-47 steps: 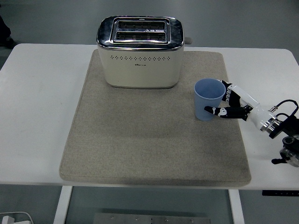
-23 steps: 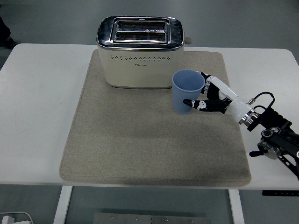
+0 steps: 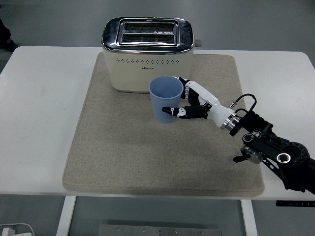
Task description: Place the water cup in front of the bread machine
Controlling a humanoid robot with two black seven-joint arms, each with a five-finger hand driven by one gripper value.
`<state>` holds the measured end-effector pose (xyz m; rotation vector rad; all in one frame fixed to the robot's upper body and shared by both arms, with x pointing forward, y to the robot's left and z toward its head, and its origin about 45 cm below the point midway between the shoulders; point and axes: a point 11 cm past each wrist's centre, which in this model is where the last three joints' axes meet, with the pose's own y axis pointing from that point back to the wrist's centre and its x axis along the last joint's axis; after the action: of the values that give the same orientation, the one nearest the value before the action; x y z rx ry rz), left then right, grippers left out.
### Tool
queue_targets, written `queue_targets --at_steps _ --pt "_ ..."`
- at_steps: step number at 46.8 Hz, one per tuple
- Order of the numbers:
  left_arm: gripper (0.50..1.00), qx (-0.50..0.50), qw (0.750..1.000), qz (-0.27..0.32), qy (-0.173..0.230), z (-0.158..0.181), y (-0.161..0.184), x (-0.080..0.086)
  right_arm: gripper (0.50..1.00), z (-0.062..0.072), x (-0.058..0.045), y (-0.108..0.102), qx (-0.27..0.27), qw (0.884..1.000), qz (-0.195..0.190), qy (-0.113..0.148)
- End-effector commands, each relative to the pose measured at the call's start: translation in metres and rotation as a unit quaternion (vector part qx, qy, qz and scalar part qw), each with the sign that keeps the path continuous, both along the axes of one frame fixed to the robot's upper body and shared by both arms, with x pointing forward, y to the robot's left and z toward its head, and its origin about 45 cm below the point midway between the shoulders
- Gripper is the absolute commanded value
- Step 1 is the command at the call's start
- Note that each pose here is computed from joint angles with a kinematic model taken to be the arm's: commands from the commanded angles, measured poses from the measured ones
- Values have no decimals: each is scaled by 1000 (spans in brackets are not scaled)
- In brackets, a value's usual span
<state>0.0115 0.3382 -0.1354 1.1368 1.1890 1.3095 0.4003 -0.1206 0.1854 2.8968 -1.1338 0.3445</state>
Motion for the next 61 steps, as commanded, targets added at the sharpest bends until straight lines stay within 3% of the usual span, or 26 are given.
queue_targets --at_steps 1,6,15,30,39,41,45,56,61 --pt "1000 0 1000 -1 0 0 0 0 500 -3 3 9 -4 1000 0 1" --pt "1000 0 1000 0 0 0 0 0 500 -8 9 17 -14 1000 -3 4" --pt "1000 0 1000 0 0 0 0 0 500 -3 13 37 -11 1000 1 -2" --pt "1000 0 1000 -1 0 0 0 0 500 -8 21 26 -25 1000 -18 0" --pt "1000 0 1000 -1 0 0 0 0 500 -12 20 24 -26 999 -20 5" --pt "1000 0 1000 0 0 0 0 0 582 -12 20 23 -25 999 -21 6" --pt "1000 0 1000 0 0 0 0 0 690 -12 20 23 -25 999 -21 7" --pt "1000 0 1000 -1 0 0 0 0 913 -13 19 24 -23 1000 -17 9" --pt "1000 0 1000 0 0 0 0 0 917 -13 18 25 -23 1000 -16 10"
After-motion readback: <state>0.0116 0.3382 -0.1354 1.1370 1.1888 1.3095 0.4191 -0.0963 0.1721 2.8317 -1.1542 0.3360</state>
